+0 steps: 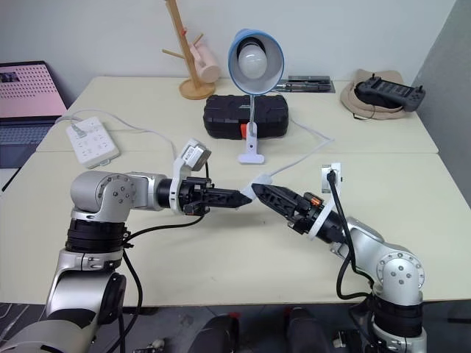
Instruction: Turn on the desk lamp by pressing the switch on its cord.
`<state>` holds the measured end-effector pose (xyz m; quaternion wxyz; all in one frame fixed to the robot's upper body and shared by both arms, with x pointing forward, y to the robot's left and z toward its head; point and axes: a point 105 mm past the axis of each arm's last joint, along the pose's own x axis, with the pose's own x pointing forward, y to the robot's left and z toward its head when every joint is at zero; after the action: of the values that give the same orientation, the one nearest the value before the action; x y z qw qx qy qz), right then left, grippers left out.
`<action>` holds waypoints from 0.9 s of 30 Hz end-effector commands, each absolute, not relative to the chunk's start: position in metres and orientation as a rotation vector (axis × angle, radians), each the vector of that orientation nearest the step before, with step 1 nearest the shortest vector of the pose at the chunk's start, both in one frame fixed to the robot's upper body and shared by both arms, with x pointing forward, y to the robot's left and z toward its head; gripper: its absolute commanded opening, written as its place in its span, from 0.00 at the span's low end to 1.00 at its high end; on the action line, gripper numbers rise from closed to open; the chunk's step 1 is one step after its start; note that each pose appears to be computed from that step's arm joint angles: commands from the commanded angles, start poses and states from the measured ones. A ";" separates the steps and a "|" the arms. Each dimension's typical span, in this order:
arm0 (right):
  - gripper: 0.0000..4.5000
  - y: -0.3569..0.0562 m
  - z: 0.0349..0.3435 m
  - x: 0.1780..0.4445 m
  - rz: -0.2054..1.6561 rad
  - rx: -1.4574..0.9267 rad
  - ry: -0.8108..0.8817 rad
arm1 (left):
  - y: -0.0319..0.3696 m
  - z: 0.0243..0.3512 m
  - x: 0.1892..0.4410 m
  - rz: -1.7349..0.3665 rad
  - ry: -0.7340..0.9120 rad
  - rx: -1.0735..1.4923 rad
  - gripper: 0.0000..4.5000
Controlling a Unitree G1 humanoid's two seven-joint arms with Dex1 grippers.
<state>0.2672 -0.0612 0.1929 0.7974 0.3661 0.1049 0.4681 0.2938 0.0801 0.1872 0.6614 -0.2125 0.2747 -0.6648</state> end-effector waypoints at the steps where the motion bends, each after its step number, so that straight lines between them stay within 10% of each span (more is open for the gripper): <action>1: 1.00 -0.054 0.208 0.262 1.069 0.817 0.189 | 0.078 0.201 0.289 -1.539 0.559 -0.473 0.08; 9: 1.00 -0.047 0.209 0.259 1.094 0.821 0.205 | 0.077 0.203 0.287 -1.549 0.542 -0.474 0.08; 27: 0.16 -0.049 0.209 0.257 1.098 0.851 0.212 | 0.077 0.200 0.286 -1.552 0.534 -0.470 0.08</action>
<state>0.2622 -0.0498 0.2001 0.7676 0.3952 0.1128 0.4918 0.2862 0.0765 0.1985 0.6495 -0.2221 0.2403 -0.6863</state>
